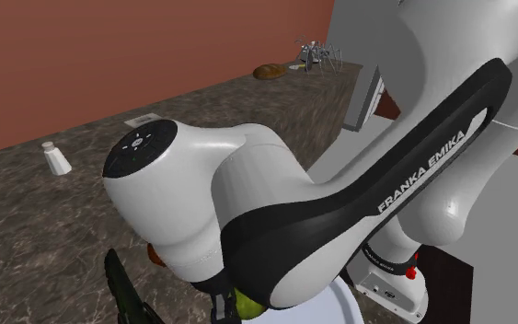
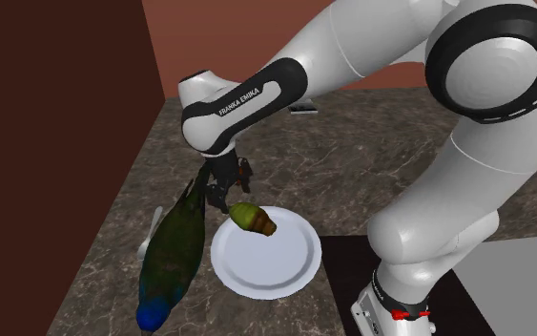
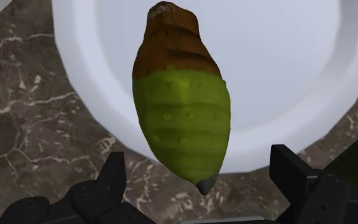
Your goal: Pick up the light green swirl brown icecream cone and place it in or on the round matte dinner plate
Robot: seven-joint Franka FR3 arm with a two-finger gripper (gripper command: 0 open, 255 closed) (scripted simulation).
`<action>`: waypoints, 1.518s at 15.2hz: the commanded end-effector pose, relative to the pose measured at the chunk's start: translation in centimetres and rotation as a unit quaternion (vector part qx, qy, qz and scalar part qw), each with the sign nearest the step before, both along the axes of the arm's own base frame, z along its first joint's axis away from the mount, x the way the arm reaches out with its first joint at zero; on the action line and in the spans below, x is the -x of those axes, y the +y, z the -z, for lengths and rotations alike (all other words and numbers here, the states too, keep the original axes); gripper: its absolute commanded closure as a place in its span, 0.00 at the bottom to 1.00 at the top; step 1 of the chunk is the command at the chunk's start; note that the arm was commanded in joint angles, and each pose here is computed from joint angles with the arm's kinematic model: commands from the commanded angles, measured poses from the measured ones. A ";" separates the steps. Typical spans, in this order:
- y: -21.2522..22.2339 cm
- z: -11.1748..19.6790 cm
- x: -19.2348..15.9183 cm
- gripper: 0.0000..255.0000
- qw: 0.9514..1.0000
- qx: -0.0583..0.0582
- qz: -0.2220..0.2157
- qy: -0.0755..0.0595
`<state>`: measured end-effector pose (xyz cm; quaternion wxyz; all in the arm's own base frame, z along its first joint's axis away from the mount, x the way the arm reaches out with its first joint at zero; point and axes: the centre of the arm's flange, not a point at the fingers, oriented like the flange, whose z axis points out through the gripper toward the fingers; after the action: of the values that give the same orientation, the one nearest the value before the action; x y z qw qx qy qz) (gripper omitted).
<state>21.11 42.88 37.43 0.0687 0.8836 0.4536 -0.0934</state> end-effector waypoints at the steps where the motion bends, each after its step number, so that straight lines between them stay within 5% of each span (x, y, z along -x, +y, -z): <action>1: 0.5 0.9 -0.6 0.00 1.000 0.004 -0.013 0.005; 7: -0.1 3.7 -0.3 0.00 1.000 0.004 -0.013 0.005; 15: -0.1 3.7 -0.3 0.00 1.000 0.004 -0.013 0.005; 16: -0.1 3.7 -0.3 1.00 1.000 0.004 -0.013 0.005; 23: -0.1 3.7 -0.3 1.00 1.000 0.004 -0.013 0.005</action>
<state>21.42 42.81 33.78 0.0711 0.8768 0.4652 -0.0984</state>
